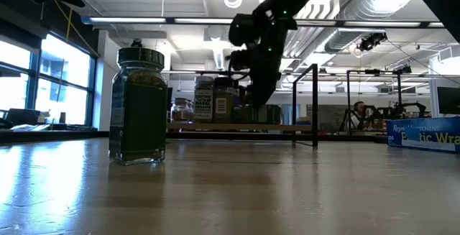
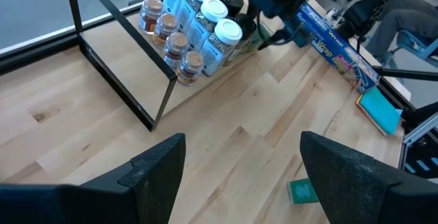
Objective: Shelf spices
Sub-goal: Put the top green seasoning bottle on the shelf aligned with the other green seasoning bottle
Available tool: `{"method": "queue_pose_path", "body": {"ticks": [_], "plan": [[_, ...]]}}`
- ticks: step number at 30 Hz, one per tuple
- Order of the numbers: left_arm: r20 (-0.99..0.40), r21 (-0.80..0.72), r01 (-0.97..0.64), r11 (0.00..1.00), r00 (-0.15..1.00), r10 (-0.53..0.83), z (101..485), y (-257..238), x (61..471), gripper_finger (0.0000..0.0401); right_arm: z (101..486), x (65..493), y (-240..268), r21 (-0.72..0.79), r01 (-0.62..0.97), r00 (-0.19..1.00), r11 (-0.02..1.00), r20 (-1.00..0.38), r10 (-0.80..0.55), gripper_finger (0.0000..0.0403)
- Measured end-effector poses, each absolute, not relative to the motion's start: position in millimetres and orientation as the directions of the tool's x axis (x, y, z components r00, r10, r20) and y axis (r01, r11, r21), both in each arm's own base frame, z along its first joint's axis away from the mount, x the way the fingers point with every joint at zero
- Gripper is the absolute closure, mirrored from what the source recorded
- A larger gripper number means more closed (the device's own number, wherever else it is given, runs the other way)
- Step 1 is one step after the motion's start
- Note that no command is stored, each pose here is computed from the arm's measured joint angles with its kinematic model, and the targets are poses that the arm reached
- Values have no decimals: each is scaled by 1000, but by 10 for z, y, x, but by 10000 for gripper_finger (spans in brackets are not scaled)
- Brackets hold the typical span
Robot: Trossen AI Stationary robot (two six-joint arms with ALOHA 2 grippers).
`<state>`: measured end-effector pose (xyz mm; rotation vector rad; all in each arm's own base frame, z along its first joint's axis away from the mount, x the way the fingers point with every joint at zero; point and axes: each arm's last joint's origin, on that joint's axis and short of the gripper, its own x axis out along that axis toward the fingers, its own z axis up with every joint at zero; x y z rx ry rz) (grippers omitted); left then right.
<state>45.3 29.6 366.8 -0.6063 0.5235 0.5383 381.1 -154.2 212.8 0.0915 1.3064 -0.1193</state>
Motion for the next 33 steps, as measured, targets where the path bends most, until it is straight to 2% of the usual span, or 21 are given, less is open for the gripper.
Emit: {"method": "queue_pose_path", "body": {"ticks": [7, 13, 16, 19, 24, 27, 33], "plan": [[-597, -399, -611, 684, 739, 312, 3668, 296, 453, 119, 1950, 3850, -1542, 18, 176, 207, 984, -978, -19, 134], [-598, -395, -616, 682, 736, 318, 3668, 297, 452, 119, 1944, 3819, -1517, 39, 246, 171, 969, -985, -3, 221], [-599, -386, -621, 682, 731, 327, 3668, 300, 450, 119, 2008, 3779, -1461, 49, 278, 149, 959, -989, 7, 221], [-599, -373, -621, 690, 729, 332, 3669, 302, 450, 119, 2206, 3745, -1346, 51, 284, 183, 957, -983, -2, 221], [-545, -369, -577, 728, 769, 334, 3719, 317, 479, 119, 2659, 3669, -1043, 82, 295, 305, 952, -952, -13, 221], [-474, -366, -519, 772, 818, 326, 3785, 333, 515, 119, 3008, 3630, -823, 142, 301, 459, 943, -888, -12, 221], [-237, -295, -336, 894, 932, 273, 3964, 411, 658, 119, 3582, 3775, -442, 316, 200, 818, 928, -575, 19, 221]]}}
